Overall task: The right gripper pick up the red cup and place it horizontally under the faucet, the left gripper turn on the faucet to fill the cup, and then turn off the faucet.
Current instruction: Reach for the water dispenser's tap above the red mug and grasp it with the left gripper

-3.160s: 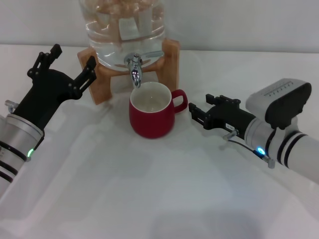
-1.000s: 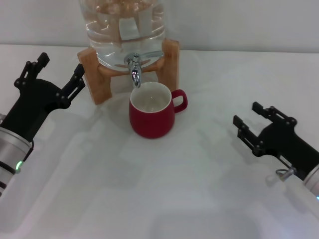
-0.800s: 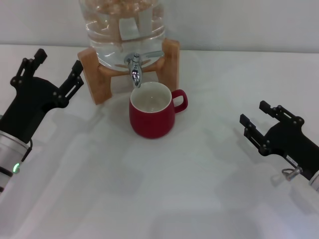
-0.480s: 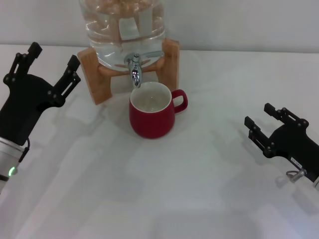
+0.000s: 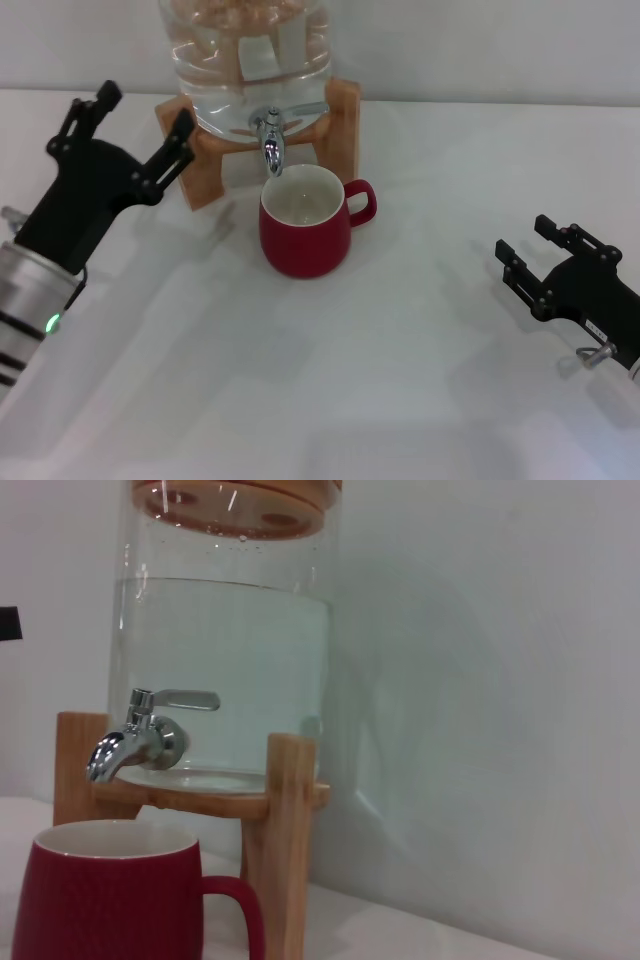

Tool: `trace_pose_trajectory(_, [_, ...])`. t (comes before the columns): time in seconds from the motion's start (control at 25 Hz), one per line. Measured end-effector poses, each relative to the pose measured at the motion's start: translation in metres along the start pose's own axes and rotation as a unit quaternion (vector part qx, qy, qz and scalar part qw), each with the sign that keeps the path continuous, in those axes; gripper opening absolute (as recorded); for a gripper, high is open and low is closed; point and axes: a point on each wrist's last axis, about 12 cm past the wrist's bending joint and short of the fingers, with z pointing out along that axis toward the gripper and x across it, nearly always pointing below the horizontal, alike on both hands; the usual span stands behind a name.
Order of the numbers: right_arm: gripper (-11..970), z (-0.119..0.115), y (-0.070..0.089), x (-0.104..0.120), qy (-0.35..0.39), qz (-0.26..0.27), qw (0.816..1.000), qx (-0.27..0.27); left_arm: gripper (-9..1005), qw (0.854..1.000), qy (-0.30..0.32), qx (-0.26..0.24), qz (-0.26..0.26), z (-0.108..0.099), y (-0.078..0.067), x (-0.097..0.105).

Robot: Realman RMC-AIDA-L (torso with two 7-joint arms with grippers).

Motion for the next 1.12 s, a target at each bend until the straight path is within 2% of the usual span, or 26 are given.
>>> trace_pose_trajectory(0.16, [544,-0.001,-0.001,0.001,0.001,0.004,1.0,0.004,876,1.0,0.022,0.005,-0.011,0.011,-0.002,-0.001])
trace_pose_trajectory(0.36, [544,-0.001,-0.001,0.001,0.002,0.007,1.0,0.005,876,0.999,0.032,0.009,-0.01,0.013,-0.007,-0.004])
trace_pose_trajectory(0.8, [544,-0.002,-0.001,0.002,0.004,0.016,1.0,0.004,876,0.999,0.051,0.001,-0.008,0.003,-0.019,-0.013])
trace_pose_trajectory(1.12, [544,-0.005,-0.001,0.004,0.009,0.018,1.0,0.004,876,0.997,0.072,-0.007,-0.014,-0.002,-0.034,-0.024])
